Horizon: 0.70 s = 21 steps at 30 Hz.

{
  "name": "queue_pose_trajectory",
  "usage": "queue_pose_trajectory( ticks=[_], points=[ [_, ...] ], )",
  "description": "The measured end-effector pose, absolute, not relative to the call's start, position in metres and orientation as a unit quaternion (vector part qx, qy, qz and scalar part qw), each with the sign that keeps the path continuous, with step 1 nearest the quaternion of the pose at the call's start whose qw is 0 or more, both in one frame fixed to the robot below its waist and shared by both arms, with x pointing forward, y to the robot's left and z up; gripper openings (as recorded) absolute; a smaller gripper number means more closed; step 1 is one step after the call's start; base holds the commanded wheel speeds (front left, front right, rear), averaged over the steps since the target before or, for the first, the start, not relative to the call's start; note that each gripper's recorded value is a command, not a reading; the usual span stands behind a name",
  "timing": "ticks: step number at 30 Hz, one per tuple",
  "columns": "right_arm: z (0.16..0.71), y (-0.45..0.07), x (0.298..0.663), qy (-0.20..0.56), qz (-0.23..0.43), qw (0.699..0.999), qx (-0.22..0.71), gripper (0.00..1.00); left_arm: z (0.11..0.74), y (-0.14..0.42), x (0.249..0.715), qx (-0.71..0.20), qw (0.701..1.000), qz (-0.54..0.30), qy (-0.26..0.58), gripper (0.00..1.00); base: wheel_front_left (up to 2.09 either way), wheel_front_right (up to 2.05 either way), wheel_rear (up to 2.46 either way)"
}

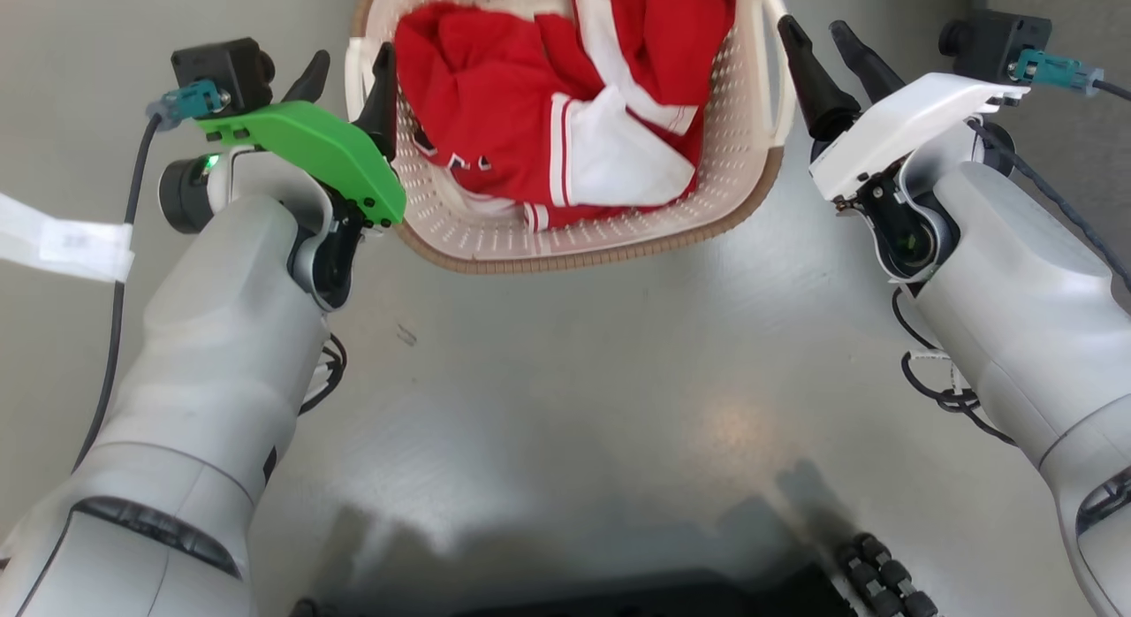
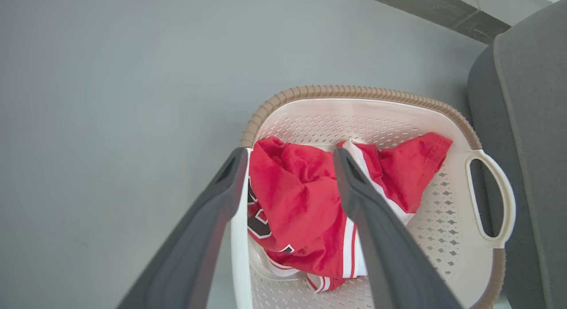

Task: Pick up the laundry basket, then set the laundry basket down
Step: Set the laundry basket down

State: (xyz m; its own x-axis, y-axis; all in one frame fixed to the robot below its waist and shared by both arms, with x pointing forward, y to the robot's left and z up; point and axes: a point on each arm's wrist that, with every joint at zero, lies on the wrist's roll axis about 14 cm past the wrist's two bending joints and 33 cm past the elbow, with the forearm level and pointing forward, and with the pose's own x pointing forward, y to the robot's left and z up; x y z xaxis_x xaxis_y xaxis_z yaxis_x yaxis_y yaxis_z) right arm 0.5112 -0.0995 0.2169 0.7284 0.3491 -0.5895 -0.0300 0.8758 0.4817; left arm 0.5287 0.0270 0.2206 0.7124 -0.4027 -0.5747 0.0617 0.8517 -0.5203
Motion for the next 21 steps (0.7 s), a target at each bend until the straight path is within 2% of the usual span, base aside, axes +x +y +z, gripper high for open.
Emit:
queue_pose_trajectory(
  ticks=[21],
  points=[
    [0.362,-0.121,0.538,0.184,0.130,0.953,0.202,1.00,0.354,0.043,0.549,-0.251,0.935,-0.155,0.199,1.00,0.00,0.00,0.00]
  ],
)
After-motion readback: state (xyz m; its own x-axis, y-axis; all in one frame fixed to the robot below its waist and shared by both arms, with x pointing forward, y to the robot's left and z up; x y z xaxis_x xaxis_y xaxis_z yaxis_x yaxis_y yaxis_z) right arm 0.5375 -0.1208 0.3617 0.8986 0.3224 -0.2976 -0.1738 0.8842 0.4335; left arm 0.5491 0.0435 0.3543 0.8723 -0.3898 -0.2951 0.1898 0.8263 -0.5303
